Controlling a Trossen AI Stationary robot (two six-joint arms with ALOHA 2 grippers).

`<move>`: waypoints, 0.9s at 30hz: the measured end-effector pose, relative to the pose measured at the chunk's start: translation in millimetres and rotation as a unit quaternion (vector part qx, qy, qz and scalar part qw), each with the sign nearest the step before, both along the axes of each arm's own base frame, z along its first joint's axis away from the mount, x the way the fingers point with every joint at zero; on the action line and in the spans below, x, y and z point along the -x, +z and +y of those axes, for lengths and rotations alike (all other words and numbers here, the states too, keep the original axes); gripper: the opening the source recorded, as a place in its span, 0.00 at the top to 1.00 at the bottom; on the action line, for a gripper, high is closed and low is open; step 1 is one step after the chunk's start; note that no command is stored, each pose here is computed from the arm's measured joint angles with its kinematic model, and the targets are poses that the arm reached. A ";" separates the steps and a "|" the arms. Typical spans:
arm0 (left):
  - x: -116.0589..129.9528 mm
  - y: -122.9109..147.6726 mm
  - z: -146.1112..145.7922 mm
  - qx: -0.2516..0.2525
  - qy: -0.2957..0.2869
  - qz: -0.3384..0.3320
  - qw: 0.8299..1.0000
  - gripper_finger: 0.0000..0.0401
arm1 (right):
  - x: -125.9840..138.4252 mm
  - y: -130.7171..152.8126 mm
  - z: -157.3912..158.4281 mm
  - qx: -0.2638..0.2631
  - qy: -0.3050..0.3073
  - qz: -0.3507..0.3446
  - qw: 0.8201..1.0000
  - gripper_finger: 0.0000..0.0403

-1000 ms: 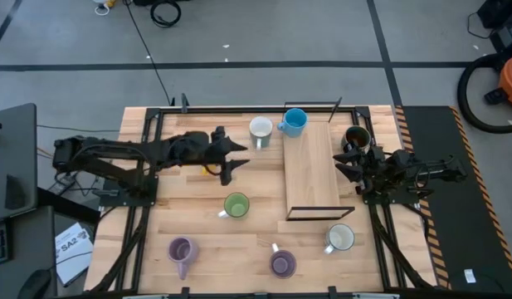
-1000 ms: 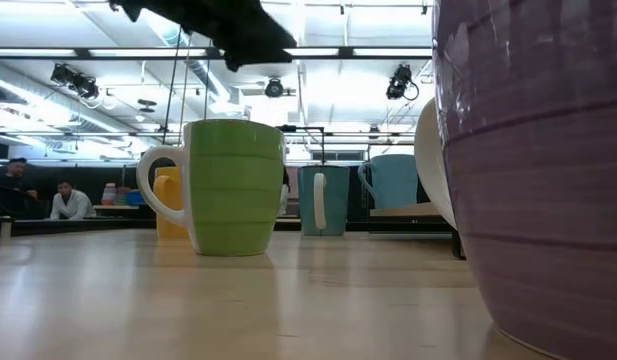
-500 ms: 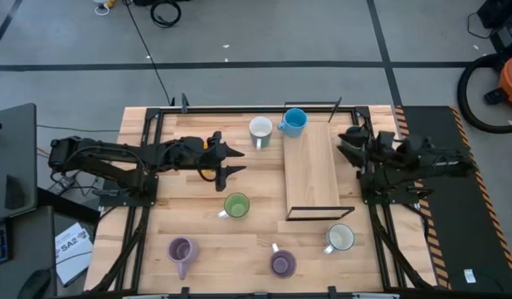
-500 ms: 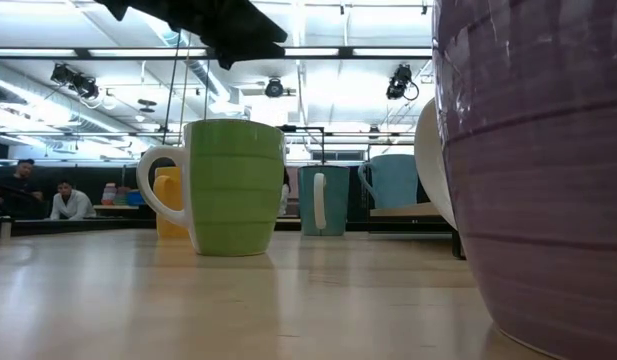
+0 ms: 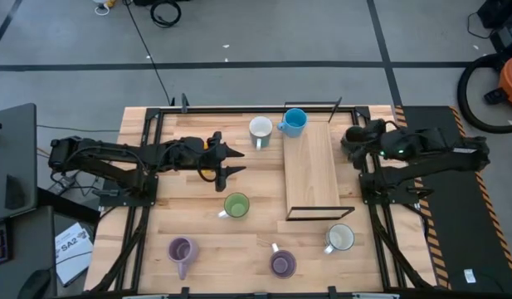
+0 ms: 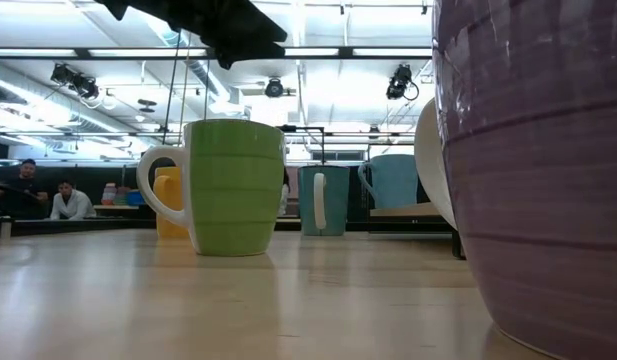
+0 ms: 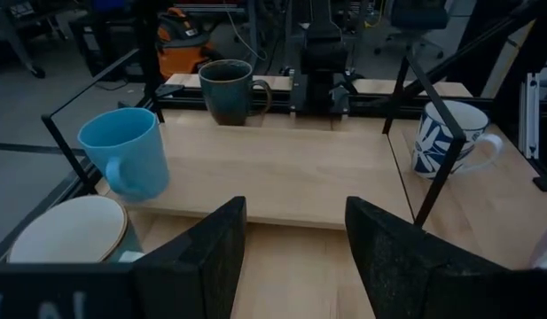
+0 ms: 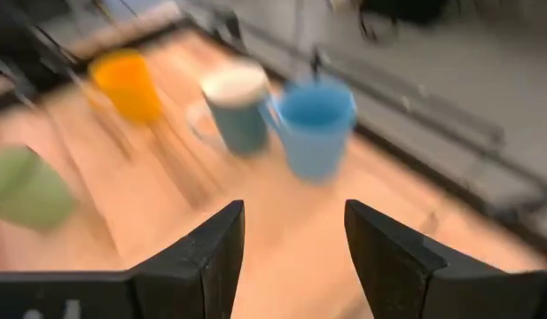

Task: Place coffee mugs
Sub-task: Put the dark blue patterned mug on the shelf

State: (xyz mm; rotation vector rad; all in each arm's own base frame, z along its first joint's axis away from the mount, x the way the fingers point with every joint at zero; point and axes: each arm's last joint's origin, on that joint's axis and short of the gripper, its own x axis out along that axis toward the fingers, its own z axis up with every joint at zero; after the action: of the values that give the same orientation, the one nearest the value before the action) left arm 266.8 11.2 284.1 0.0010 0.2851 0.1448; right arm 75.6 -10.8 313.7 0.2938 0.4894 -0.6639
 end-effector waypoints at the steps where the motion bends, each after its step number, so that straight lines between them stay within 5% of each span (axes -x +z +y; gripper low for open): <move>1: 0.0 0.0 0.0 0.000 0.000 0.000 1.000 0.50 | 0.1 -3.4 -0.4 -0.017 -0.010 0.016 1.000 0.50; 6: 0.0 0.0 0.0 0.000 0.000 0.000 1.000 0.50 | 1.1 -18.6 -3.4 -0.088 -0.064 0.101 0.989 0.50; 20: -0.1 -0.1 0.0 0.000 0.000 0.000 1.000 0.50 | -24.7 -27.8 -26.2 -0.077 -0.149 0.175 0.970 0.50; 27: -0.1 -0.1 0.0 0.001 0.000 0.000 1.000 0.50 | -34.6 -40.5 -42.7 -0.126 -0.193 0.241 0.943 0.50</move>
State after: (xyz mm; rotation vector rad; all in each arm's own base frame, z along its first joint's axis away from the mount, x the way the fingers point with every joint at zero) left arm 266.9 11.2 284.0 -0.0016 0.2853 0.1452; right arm 110.2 -53.6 273.2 0.4791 1.0070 -1.0663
